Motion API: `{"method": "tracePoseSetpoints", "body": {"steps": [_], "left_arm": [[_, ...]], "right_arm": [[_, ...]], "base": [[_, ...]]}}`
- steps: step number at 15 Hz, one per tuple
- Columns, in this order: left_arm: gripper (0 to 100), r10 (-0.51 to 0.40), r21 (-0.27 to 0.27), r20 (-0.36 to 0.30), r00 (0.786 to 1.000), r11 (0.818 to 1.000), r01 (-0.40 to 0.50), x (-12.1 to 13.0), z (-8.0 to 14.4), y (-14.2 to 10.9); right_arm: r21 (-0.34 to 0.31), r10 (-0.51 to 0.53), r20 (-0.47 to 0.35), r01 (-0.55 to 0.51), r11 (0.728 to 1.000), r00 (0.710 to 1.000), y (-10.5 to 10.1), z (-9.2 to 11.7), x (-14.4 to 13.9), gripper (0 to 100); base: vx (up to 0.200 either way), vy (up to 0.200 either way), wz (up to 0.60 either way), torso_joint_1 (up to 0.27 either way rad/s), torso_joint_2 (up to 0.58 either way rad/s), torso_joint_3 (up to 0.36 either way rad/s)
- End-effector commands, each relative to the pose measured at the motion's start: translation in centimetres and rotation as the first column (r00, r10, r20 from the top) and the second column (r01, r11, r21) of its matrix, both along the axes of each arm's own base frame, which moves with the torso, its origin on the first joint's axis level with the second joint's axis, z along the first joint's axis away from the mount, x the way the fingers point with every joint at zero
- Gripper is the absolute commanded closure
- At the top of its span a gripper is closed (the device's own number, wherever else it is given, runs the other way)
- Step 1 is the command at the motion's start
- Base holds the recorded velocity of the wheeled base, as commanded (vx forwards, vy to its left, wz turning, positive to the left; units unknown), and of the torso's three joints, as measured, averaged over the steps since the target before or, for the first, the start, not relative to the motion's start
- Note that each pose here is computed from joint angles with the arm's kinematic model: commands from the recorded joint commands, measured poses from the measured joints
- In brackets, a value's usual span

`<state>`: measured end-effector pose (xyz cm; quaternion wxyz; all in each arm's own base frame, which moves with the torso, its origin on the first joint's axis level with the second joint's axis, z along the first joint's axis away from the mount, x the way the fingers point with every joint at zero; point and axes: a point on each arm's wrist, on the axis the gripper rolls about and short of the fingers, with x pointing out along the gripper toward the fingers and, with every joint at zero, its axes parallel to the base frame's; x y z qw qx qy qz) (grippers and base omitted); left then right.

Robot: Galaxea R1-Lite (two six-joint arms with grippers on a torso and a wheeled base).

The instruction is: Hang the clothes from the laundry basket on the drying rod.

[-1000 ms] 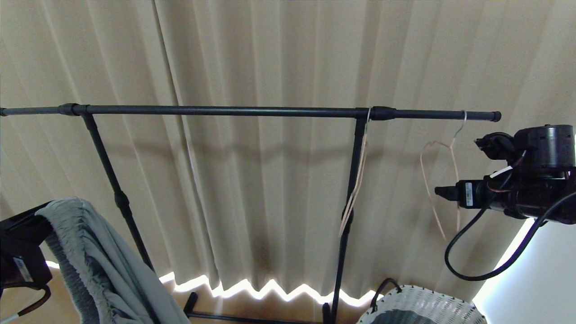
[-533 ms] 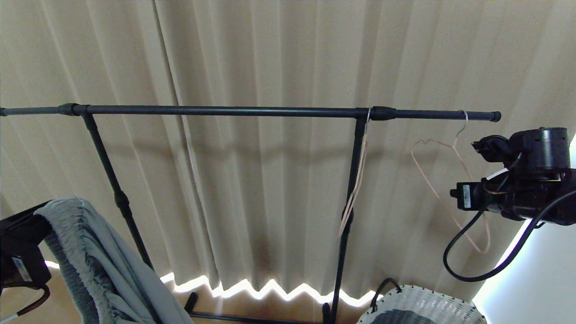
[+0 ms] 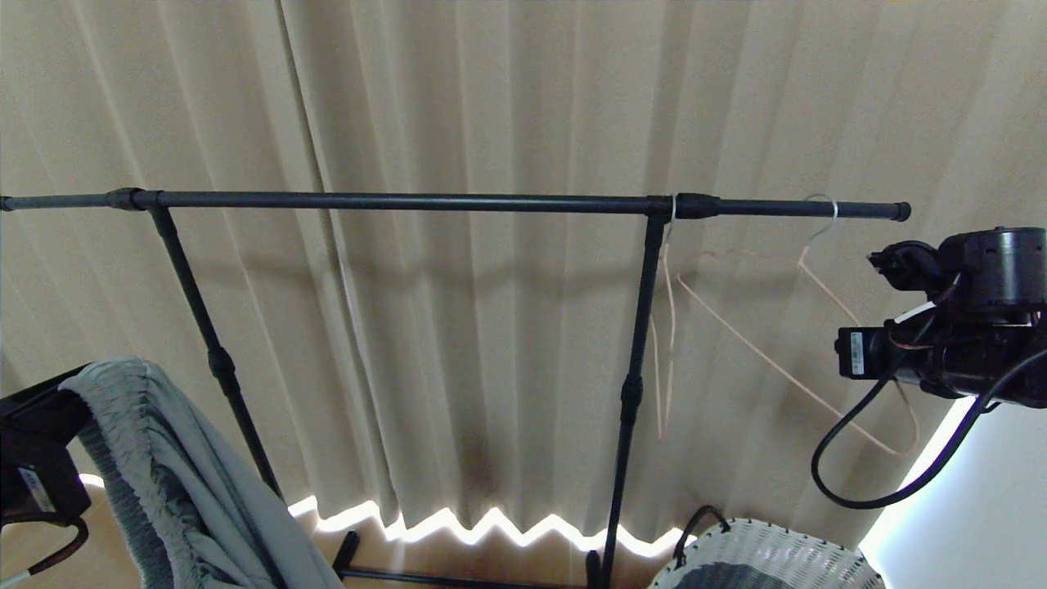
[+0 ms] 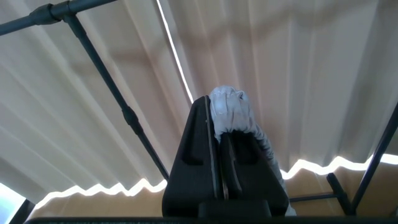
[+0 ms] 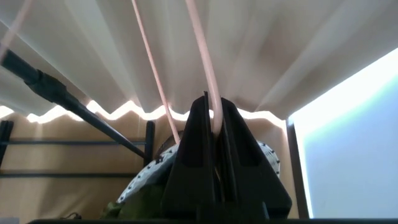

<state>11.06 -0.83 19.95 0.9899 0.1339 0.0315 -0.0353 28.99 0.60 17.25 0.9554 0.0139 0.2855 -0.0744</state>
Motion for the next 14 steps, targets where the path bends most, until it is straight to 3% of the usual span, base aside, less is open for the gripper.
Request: {"method": "tracePoseSetpoints", "body": {"steps": [1, 5, 14], "left_arm": [[100, 0.000, 0.000, -0.002, 1.000, 1.000, 0.000, 0.0, -0.1, 0.0], [100, 0.000, 0.002, -0.003, 1.000, 1.000, 0.000, -0.1, -0.1, 0.0], [100, 0.007, 0.010, 0.004, 1.000, 1.000, -0.007, -0.2, -0.1, 0.1]], "right_arm": [[0.002, 0.000, 0.047, 0.000, 1.000, 0.999, 0.0, 1.3, -0.8, 100], [0.000, -0.021, 0.126, 0.021, 1.000, 0.992, -0.6, 3.5, -2.7, 100], [-0.023, -0.075, 0.136, 0.079, 0.997, 0.988, -2.1, 3.0, -8.9, 100]], "base": [[0.000, 0.000, 0.00, 0.000, 0.00, 0.000], [0.000, 0.000, 0.00, 0.000, 0.00, 0.000], [0.000, 0.000, 0.00, 0.000, 0.00, 0.000]]}}
